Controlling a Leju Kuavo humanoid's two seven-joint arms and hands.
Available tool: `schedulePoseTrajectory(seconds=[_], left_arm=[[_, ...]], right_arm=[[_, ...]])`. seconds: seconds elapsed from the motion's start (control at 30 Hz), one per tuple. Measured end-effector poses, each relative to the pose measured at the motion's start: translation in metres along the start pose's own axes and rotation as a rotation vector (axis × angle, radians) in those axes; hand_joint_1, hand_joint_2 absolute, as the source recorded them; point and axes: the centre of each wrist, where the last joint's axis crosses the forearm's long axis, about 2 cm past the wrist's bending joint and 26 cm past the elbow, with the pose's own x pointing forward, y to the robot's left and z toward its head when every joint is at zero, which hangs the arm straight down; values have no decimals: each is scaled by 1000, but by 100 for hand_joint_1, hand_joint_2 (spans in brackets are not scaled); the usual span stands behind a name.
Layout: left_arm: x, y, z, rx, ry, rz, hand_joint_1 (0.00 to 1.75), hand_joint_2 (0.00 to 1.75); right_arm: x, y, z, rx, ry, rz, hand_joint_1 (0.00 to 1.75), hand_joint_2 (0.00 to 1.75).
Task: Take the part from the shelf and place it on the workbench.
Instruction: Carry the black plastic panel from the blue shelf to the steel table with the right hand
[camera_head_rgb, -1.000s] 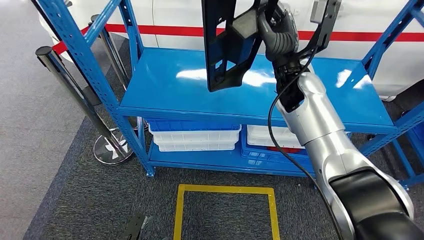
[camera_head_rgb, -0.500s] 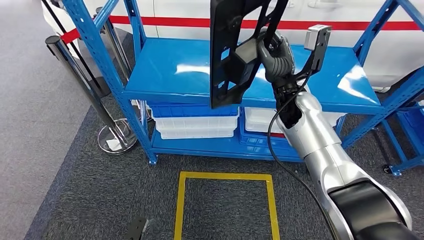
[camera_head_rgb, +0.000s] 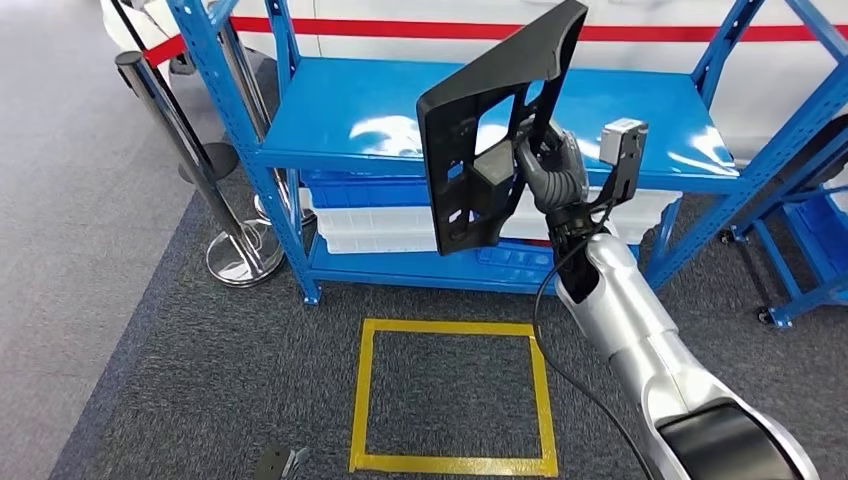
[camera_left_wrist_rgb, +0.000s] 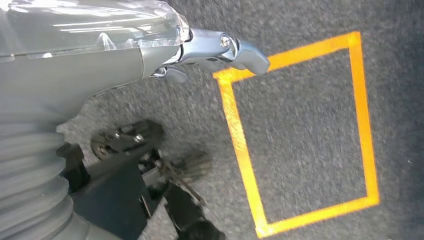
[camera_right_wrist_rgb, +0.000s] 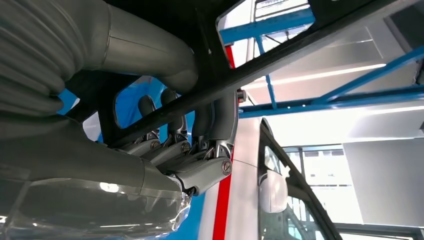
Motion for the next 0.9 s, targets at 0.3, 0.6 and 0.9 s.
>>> schedulePoseTrajectory(seconds=[0.3, 0.6, 0.9], left_arm=[[-1, -1, 1, -4, -4, 5, 0, 175], [-7, 0, 6, 10, 0, 21, 0, 175], [-8, 3, 7, 12, -12, 15, 0, 175]], right_arm=[[-10, -21, 23, -39, 36, 22, 175, 175], [-31, -37, 62, -92, 88, -5, 175, 175], [-53, -47, 121, -138, 151, -12, 175, 175]])
